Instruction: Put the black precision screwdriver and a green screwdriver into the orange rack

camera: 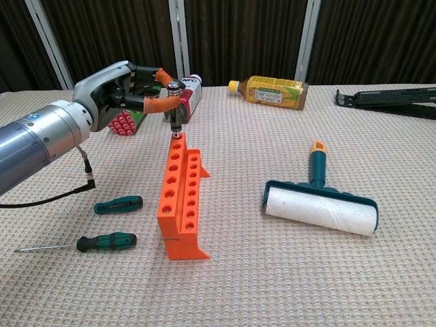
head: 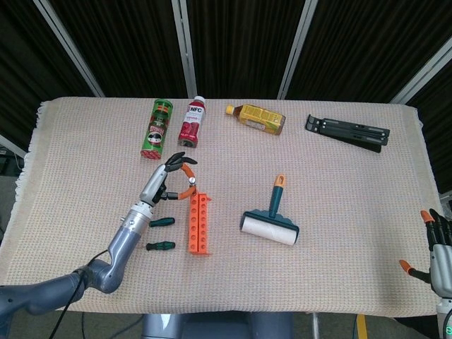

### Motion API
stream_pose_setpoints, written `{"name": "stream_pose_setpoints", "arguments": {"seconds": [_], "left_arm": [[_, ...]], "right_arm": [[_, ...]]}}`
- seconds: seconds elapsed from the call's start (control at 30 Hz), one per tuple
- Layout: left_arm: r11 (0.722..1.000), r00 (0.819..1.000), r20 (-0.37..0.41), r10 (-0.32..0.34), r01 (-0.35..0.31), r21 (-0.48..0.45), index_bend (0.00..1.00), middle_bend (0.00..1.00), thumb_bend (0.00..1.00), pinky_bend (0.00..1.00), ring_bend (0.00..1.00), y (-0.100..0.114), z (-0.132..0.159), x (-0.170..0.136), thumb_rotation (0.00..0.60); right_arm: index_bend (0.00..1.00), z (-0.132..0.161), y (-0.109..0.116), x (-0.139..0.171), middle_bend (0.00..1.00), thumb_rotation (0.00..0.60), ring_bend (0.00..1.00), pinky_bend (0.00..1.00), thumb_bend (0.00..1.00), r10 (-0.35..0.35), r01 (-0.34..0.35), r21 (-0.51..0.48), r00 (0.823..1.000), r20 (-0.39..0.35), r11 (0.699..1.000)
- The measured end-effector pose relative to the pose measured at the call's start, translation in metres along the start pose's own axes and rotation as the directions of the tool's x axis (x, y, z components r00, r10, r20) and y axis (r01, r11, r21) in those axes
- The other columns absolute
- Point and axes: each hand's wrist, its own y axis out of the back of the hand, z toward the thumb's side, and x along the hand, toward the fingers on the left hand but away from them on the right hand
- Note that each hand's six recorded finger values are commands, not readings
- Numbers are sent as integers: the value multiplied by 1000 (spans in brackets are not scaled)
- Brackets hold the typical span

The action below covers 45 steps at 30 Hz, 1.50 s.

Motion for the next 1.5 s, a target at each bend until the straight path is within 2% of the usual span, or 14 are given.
{"name": "stream_pose_setpoints", "arguments": {"seconds": [1.0,1.03,1.1,1.17,1.27,1.33,1.5], "left_arm": [[1000,999,-31,-20,21,14,653,246,482,37,42,-8,-11,-5,600],[1000,999,-30,-20,20,15,634,241,478,37,39,-7,-11,-5,600],[1000,999,-29,-19,19,15,515,195,450,34,20,-7,-11,-5,600],[1000,999,-28,-22,22,17,263,69,405,24,1,-6,-10,-5,600],[999,999,-25,-32,33,29,40,0,382,5,0,-7,-10,-6,600],[998,999,-20,-42,43,40,1,0,380,0,0,-6,-8,-7,600],[997,999,-1,-50,50,62,0,0,379,0,0,-5,-3,-8,600]], "right_arm": [[0,-2,-1,0,0,600,0,0,0,4,-4,-3,1000,5,1000],[0,-2,-1,0,0,600,0,0,0,4,-4,-3,1000,5,1000],[0,-2,-2,0,0,600,0,0,0,3,-3,-4,1000,5,1000],[0,-2,-2,0,0,600,0,0,0,4,-4,-4,1000,5,1000],[0,-2,-2,0,0,600,0,0,0,3,-3,-5,1000,5,1000],[0,-2,-1,0,0,600,0,0,0,3,-3,-5,1000,4,1000],[0,-2,-1,0,0,600,0,0,0,1,-1,-3,1000,5,1000]]}}
